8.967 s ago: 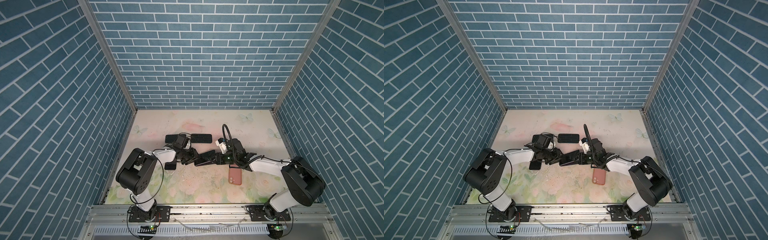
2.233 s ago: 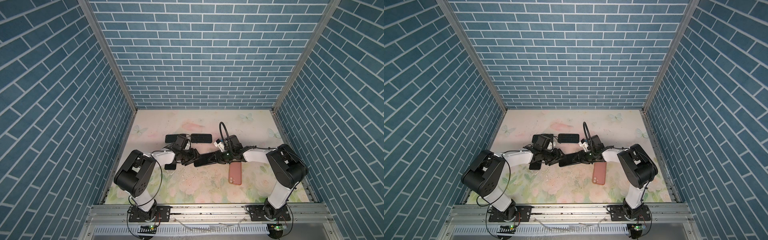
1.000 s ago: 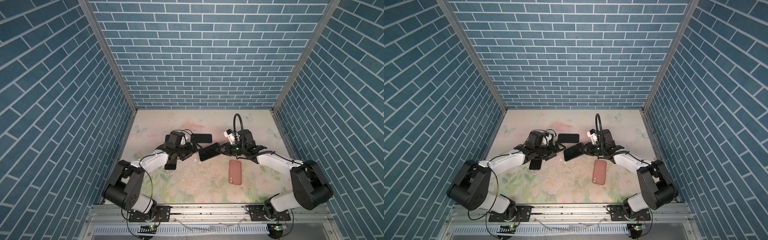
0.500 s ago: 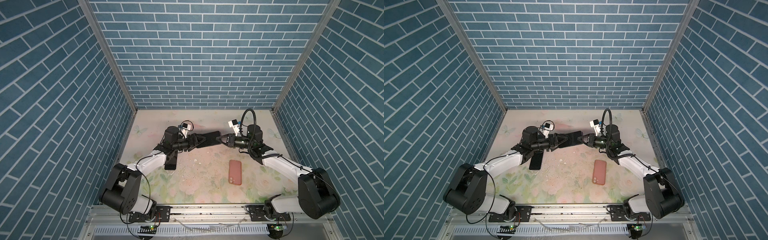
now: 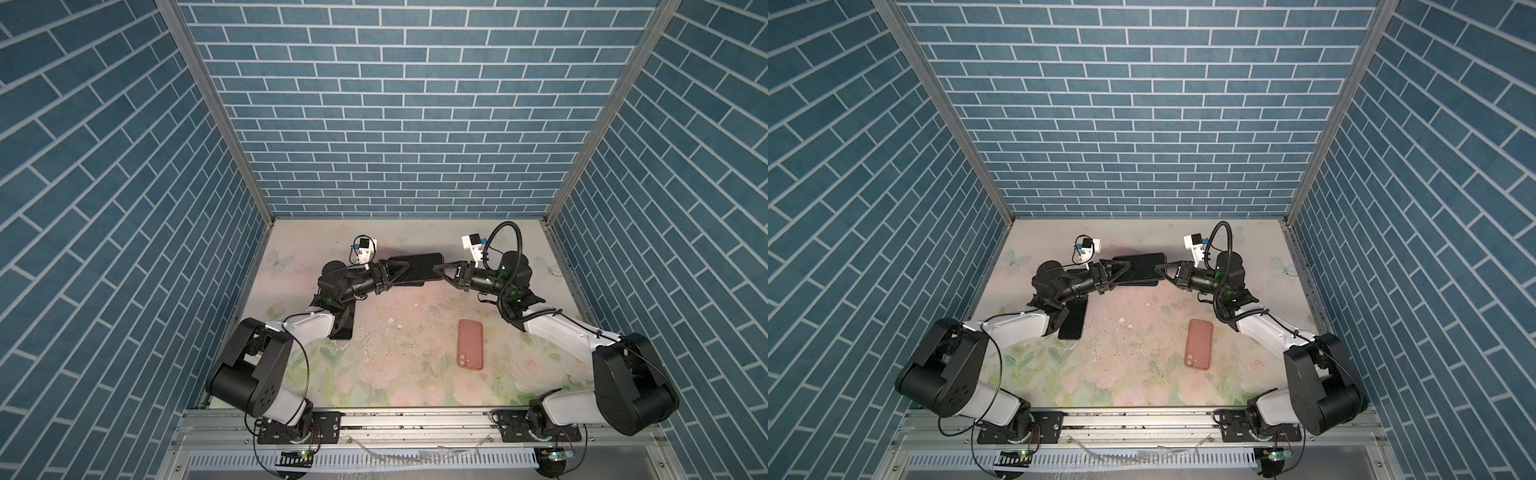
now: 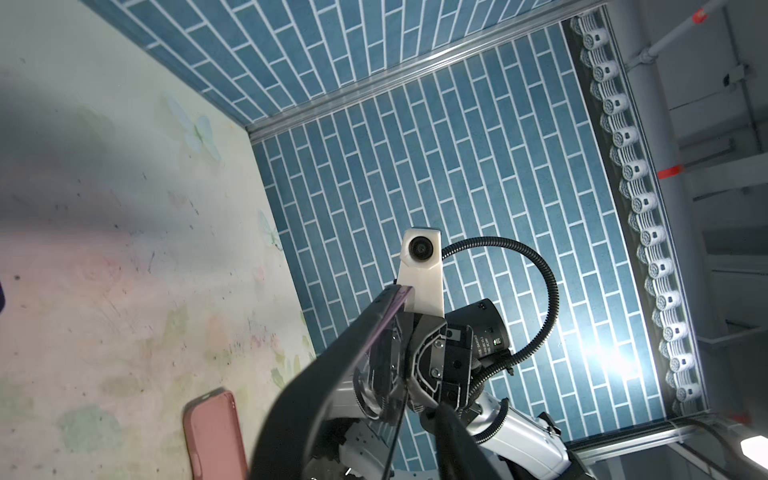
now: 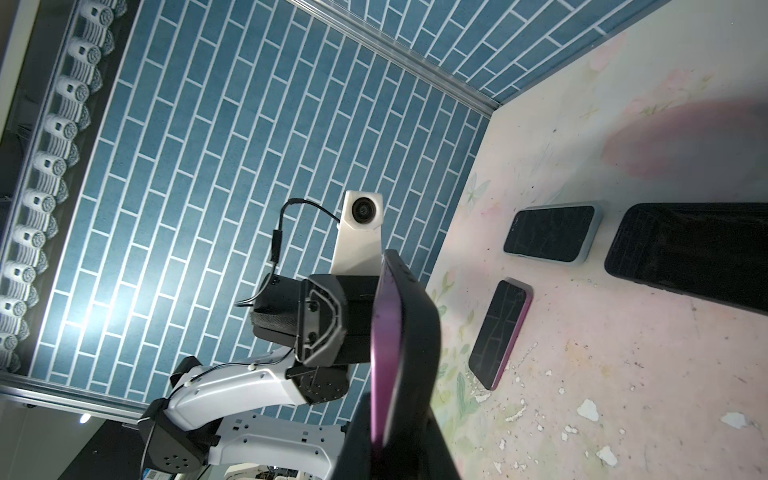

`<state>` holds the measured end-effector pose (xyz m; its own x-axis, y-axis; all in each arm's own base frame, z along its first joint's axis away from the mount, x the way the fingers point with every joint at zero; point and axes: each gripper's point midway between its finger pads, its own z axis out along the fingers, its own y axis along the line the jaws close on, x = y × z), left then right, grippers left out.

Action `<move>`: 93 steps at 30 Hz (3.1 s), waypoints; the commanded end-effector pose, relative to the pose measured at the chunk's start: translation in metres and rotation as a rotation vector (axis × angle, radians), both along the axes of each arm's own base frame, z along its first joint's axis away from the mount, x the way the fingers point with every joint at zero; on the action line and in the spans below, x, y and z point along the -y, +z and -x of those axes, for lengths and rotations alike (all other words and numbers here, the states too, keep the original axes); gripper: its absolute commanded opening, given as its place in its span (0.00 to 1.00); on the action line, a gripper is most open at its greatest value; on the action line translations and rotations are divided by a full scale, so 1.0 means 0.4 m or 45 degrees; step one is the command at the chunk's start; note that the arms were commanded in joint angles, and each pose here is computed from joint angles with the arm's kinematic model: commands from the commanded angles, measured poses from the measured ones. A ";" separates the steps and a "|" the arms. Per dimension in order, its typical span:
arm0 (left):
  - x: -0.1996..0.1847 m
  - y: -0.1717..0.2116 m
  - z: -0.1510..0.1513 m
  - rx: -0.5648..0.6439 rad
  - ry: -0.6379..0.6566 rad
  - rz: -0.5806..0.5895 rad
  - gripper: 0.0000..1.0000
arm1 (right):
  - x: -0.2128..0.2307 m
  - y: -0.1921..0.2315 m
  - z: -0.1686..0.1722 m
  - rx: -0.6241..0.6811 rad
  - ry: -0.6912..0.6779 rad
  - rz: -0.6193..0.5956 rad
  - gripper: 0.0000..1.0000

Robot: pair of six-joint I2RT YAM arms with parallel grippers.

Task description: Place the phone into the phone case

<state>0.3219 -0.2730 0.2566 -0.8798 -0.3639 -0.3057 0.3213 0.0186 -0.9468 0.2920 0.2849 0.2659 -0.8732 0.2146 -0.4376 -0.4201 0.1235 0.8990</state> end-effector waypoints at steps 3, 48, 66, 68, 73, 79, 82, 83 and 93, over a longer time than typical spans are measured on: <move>-0.007 0.077 0.026 0.117 -0.038 0.144 0.18 | -0.002 0.018 -0.007 0.027 -0.012 -0.039 0.03; 0.001 0.027 0.017 0.040 -0.051 0.112 0.03 | -0.009 -0.015 -0.006 0.137 0.048 0.184 0.38; 0.003 -0.022 0.018 0.033 -0.032 -0.108 0.41 | 0.005 -0.064 -0.008 0.046 -0.023 0.186 0.00; -0.014 -0.048 0.019 0.026 0.011 -0.256 0.52 | 0.013 -0.081 -0.009 0.037 -0.045 0.245 0.00; -0.162 -0.118 0.002 0.013 0.329 -0.894 0.81 | 0.027 -0.108 -0.010 0.005 -0.092 0.310 0.00; -0.331 -0.098 0.001 0.054 0.673 -1.230 1.00 | -0.009 -0.167 -0.018 -0.059 -0.087 0.366 0.00; -0.370 -0.081 0.007 0.091 0.764 -1.277 0.99 | -0.050 -0.198 -0.029 -0.092 -0.067 0.399 0.00; -0.381 -0.080 0.009 0.100 0.791 -1.288 1.00 | -0.066 -0.208 -0.035 -0.100 -0.062 0.411 0.00; -0.402 -0.119 0.035 0.104 0.821 -1.296 1.00 | -0.222 -0.314 -0.098 -0.221 -0.019 0.441 0.00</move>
